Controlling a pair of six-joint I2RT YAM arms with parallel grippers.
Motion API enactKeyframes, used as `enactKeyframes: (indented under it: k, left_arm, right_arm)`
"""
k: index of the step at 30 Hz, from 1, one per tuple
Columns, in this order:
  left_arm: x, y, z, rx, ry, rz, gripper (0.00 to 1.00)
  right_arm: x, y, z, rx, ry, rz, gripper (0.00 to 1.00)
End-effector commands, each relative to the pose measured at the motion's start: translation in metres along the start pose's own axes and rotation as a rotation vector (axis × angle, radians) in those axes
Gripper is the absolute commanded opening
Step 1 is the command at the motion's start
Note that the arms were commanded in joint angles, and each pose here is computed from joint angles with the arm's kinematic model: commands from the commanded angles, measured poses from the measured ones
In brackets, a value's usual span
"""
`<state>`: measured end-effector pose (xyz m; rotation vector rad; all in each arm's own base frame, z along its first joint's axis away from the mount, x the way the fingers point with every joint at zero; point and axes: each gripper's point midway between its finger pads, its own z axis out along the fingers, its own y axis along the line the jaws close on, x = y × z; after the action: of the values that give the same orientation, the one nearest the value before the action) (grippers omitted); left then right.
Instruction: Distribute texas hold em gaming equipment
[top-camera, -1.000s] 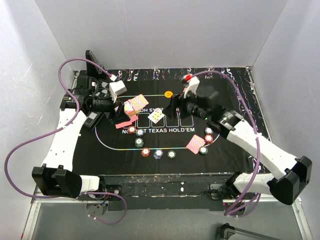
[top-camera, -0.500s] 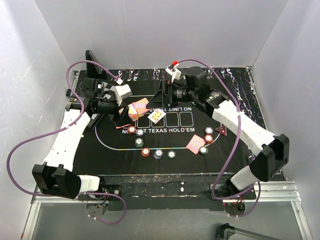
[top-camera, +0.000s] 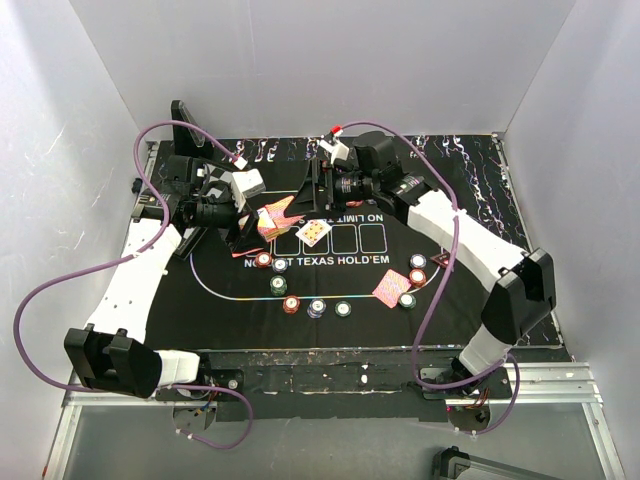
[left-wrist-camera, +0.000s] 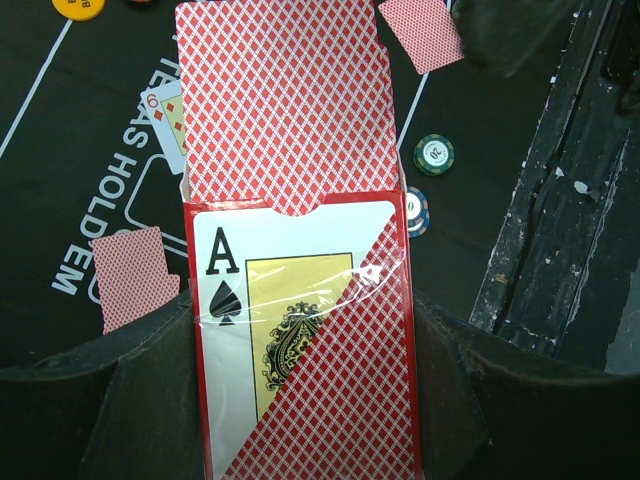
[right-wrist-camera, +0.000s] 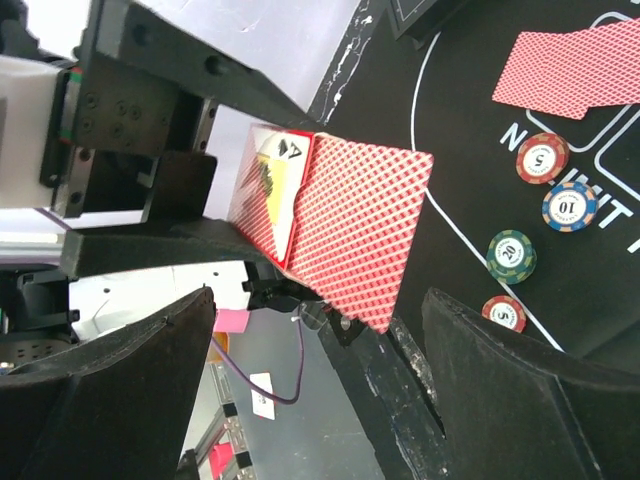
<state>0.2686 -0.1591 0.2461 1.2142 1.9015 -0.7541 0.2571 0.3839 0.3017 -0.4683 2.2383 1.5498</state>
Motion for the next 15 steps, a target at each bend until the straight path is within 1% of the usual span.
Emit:
enactKeyframes:
  k: [1, 5, 10, 12, 15]
  left_arm:
    - [-0.021, -0.008, -0.011, -0.015, -0.061, 0.074, 0.0]
    - [-0.022, -0.008, -0.012, -0.016, -0.063, 0.073, 0.0]
    - [-0.025, -0.01, -0.013, -0.01, -0.069, 0.076, 0.0]
    - [-0.026, -0.012, -0.014, -0.008, -0.073, 0.077, 0.0]
    - [-0.026, -0.012, -0.015, -0.01, -0.074, 0.081, 0.0]
  right_arm:
    - [-0.014, 0.004, 0.005, 0.0, -0.013, -0.005, 0.92]
    - [-0.015, -0.008, 0.016, 0.022, 0.01, 0.026, 0.92]
    - [-0.021, -0.016, 0.027, 0.018, -0.002, 0.052, 0.92]
    - [-0.022, -0.018, 0.031, 0.015, -0.003, 0.067, 0.89]
    - [-0.024, -0.02, 0.033, 0.008, -0.012, 0.084, 0.81]
